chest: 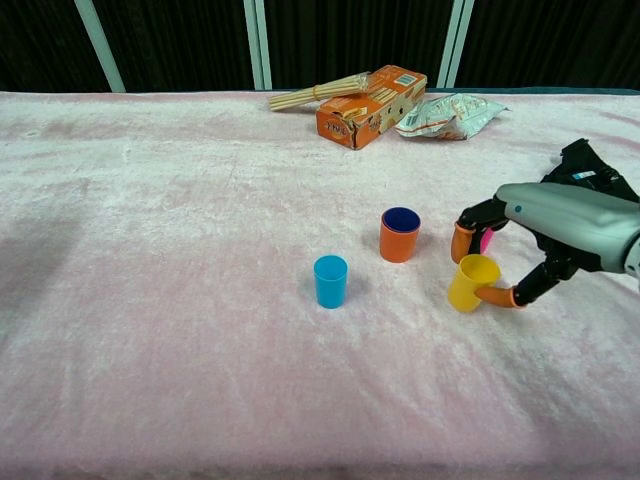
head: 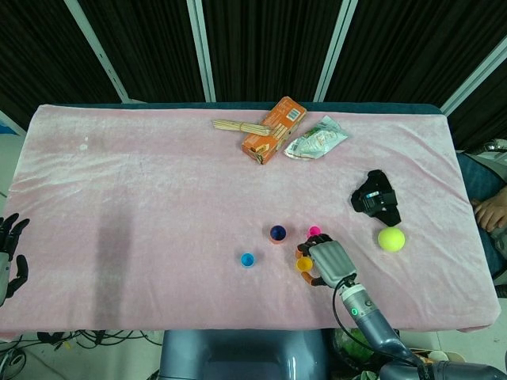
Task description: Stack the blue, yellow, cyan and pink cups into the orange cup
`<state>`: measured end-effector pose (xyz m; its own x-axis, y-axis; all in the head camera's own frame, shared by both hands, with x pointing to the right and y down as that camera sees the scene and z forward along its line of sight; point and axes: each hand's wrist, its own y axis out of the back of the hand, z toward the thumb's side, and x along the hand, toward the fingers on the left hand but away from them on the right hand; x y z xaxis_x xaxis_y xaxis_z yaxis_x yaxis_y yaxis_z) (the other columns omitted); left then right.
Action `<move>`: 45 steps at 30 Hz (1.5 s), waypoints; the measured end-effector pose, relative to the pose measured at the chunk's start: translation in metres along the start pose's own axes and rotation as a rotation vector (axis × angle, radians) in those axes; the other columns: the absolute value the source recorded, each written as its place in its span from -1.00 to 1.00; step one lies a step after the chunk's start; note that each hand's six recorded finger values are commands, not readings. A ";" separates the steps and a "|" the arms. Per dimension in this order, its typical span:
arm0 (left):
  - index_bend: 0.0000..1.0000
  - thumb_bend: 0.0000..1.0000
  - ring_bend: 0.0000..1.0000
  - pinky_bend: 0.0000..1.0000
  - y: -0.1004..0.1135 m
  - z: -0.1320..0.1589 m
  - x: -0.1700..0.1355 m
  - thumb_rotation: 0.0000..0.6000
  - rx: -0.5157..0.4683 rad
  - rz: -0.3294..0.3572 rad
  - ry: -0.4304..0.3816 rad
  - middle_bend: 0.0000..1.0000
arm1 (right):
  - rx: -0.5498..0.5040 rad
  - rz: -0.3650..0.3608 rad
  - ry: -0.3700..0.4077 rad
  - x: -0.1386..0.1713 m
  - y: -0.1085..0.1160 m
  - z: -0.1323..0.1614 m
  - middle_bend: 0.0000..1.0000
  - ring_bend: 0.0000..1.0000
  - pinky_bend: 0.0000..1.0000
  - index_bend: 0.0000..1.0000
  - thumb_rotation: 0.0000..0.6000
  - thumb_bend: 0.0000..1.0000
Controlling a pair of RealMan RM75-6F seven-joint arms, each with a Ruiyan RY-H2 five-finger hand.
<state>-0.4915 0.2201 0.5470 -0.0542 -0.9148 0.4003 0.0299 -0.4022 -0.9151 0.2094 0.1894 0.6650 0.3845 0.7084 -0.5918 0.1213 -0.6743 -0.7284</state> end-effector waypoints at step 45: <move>-0.80 0.41 -1.00 -1.00 0.000 -0.002 0.001 1.00 -0.002 -0.001 0.003 -0.93 | 0.060 0.056 0.039 -0.087 0.048 0.035 -0.09 -0.50 -0.59 0.01 1.00 -0.44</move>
<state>-0.4932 0.2194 0.5468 -0.0574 -0.9141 0.4013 0.0282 -0.4033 -0.9146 0.1497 0.1030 0.6690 0.4250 0.6601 -0.6194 0.0439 -0.6985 -0.7143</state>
